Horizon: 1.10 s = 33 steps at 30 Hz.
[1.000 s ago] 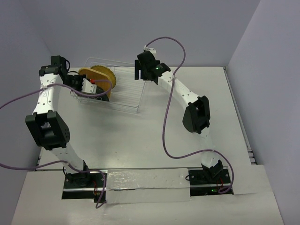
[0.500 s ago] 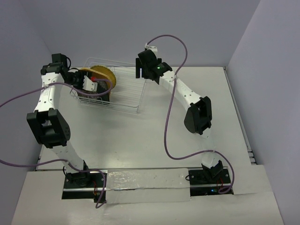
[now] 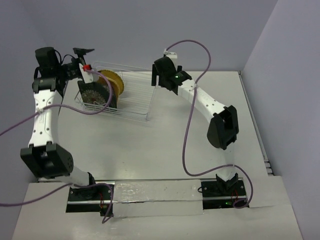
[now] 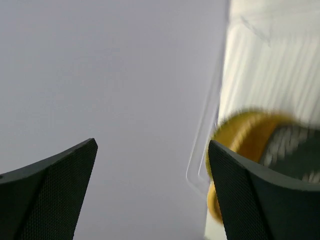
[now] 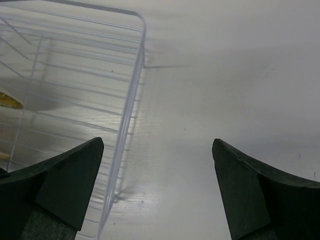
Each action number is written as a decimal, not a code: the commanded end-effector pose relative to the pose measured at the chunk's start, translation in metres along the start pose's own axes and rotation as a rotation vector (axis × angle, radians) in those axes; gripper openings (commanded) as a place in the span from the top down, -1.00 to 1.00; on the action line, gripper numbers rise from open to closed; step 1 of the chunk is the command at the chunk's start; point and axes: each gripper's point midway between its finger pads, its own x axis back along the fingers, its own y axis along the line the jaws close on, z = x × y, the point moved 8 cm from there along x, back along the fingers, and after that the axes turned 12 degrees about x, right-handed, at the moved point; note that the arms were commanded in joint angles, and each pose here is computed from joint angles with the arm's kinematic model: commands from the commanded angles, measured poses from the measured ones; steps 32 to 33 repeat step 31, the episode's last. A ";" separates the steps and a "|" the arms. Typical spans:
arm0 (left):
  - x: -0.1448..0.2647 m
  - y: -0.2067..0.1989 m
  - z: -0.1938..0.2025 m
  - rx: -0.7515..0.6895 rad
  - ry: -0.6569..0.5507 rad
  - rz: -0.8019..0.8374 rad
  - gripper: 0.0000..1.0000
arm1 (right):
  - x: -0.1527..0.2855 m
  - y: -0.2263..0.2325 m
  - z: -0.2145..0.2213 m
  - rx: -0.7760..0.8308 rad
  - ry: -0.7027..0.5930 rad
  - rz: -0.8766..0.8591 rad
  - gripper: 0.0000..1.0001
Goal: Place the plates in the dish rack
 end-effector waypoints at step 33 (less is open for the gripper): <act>0.085 -0.001 0.006 1.707 -0.014 -1.484 -0.99 | 0.167 -0.157 0.145 -0.529 -0.266 0.161 -0.99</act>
